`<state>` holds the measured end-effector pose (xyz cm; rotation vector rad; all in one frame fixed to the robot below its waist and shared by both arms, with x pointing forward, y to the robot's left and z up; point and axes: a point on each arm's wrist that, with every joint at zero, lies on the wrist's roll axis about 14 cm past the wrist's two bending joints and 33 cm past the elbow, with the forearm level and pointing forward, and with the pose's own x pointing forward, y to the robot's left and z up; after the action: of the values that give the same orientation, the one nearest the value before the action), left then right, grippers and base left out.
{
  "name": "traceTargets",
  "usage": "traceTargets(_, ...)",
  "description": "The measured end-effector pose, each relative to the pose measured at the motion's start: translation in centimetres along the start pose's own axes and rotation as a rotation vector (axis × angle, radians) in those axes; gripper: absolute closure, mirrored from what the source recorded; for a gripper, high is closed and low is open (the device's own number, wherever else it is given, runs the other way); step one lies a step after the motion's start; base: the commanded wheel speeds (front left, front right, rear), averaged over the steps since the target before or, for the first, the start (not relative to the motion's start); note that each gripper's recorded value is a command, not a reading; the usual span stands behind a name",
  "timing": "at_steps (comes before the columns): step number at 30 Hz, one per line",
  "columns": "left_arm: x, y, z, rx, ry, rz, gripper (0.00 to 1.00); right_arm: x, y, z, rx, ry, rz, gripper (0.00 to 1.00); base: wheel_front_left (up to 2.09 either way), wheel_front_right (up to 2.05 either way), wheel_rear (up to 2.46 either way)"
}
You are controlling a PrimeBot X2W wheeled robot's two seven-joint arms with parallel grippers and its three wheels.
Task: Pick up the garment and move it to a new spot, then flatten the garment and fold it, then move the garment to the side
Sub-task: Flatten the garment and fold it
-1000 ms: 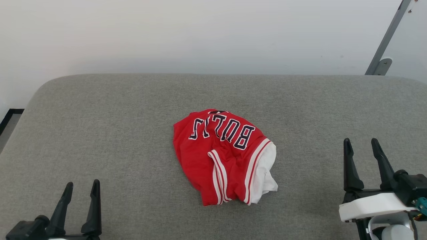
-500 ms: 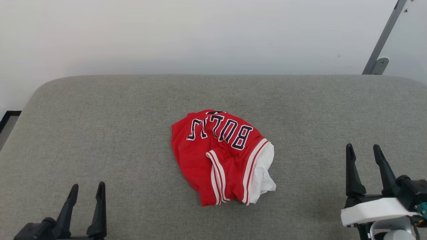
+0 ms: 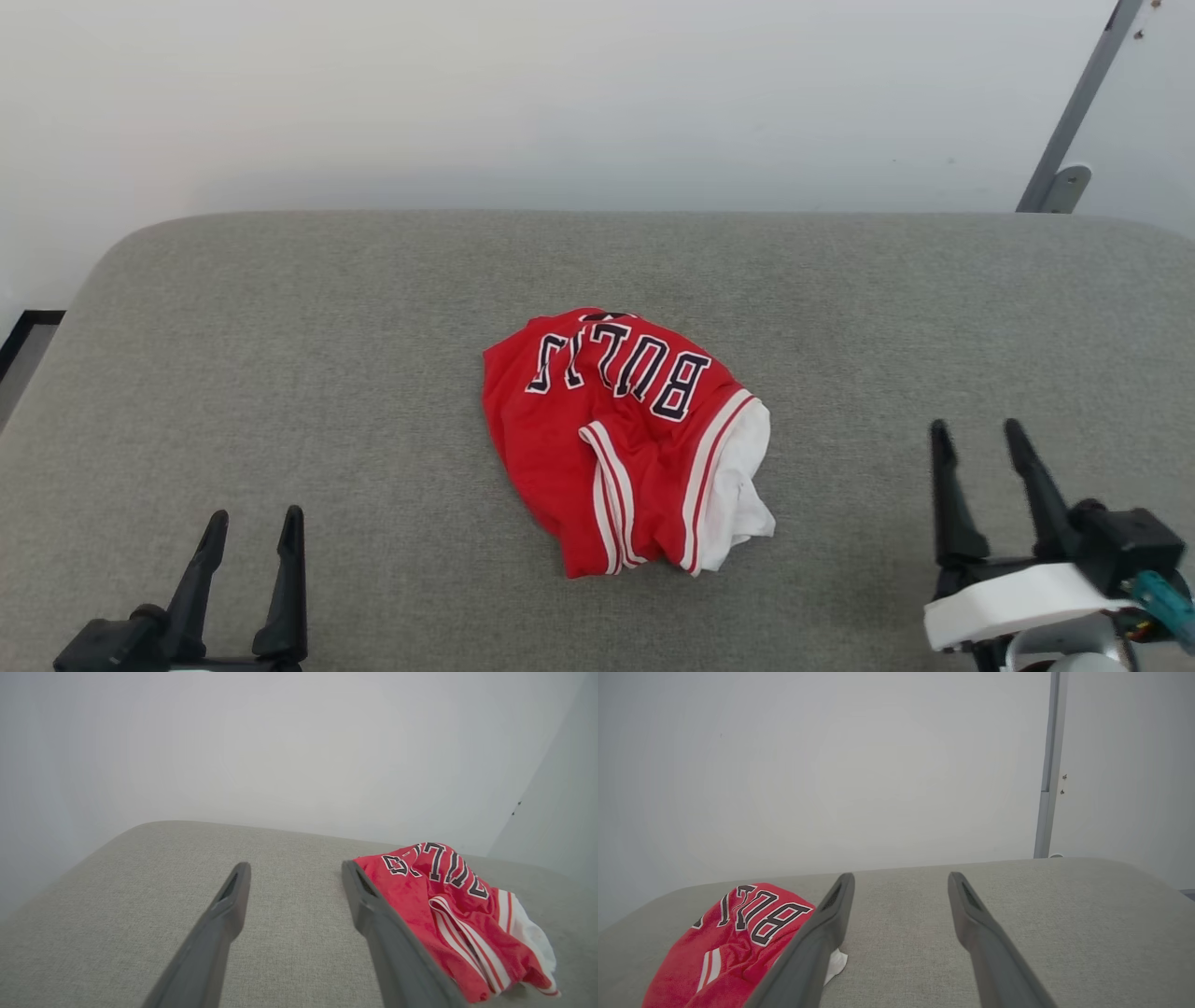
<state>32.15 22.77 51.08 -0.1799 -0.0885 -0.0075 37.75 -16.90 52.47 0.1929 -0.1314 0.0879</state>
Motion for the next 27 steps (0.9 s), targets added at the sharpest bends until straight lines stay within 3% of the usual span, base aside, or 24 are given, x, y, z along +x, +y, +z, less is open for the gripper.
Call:
traceTargets(9, -0.3, 0.8, 0.5, 0.022, -0.011, 0.017, 0.00, 0.7, 3.1, -2.6, 0.003, 0.126, 0.093, 0.00, 0.00, 0.00, 0.00)
traceTargets(18, -0.2, 1.9, 0.4, 0.029, -0.001, 0.050, 0.00, 2.0, 6.2, -7.6, -0.047, 0.418, 0.237, 0.00, 0.00, 0.00, 0.00)
traceTargets(27, -0.5, 3.1, -0.3, 0.006, 0.023, 0.106, 0.00, 1.8, 7.6, -13.2, -0.172, 0.795, 0.363, 0.00, 0.00, 0.00, 0.00)
